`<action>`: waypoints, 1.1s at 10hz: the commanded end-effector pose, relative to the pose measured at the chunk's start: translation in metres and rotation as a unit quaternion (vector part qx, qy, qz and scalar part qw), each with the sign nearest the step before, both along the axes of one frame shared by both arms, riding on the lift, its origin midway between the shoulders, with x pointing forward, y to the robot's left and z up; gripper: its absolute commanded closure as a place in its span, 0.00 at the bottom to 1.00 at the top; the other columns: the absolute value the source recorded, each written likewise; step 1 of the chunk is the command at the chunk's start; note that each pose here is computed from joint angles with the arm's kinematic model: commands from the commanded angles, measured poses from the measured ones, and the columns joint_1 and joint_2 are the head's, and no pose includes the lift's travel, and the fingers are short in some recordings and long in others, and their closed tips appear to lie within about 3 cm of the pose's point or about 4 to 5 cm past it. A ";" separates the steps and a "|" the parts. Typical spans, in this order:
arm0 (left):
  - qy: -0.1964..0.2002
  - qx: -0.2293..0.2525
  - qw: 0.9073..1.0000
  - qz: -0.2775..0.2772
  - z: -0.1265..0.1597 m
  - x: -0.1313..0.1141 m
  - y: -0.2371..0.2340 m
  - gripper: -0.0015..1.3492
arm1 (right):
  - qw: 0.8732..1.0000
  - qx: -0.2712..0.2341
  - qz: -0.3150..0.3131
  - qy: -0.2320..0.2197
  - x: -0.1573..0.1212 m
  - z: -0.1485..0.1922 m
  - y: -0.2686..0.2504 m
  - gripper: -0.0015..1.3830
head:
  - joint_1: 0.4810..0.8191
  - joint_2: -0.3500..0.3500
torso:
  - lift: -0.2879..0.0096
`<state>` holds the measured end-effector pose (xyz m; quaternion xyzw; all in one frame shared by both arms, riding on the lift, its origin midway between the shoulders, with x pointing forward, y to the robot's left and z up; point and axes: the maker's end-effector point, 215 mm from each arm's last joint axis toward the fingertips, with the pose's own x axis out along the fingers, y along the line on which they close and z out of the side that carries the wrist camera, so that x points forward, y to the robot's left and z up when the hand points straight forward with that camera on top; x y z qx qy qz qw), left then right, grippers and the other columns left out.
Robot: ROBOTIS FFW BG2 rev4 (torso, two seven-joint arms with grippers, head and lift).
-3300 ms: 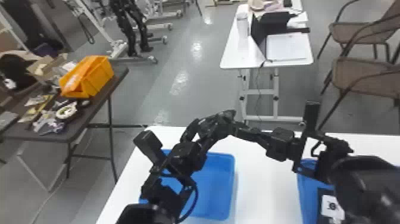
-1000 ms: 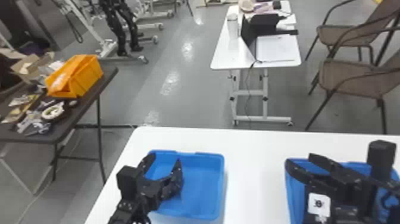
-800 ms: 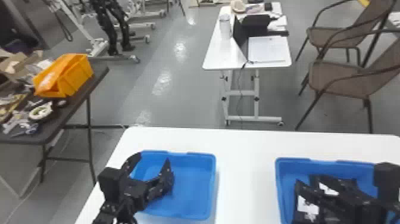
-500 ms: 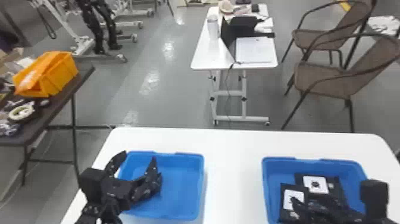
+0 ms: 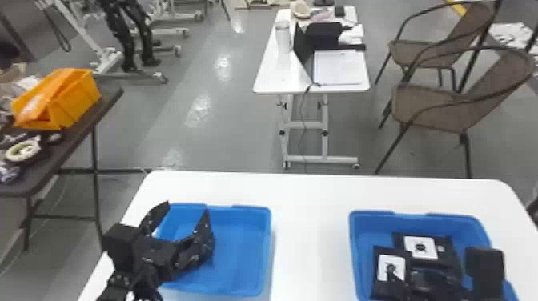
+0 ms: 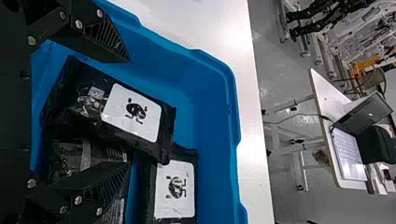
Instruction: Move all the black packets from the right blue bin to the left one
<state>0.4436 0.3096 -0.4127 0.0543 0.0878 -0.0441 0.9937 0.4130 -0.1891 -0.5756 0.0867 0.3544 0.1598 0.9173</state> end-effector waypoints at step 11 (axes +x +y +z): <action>-0.005 0.003 1.000 -0.009 0.005 0.007 -0.007 0.20 | 0.996 0.026 0.011 0.088 0.004 -0.051 0.037 0.73 | 0.63 0.75 | 0.97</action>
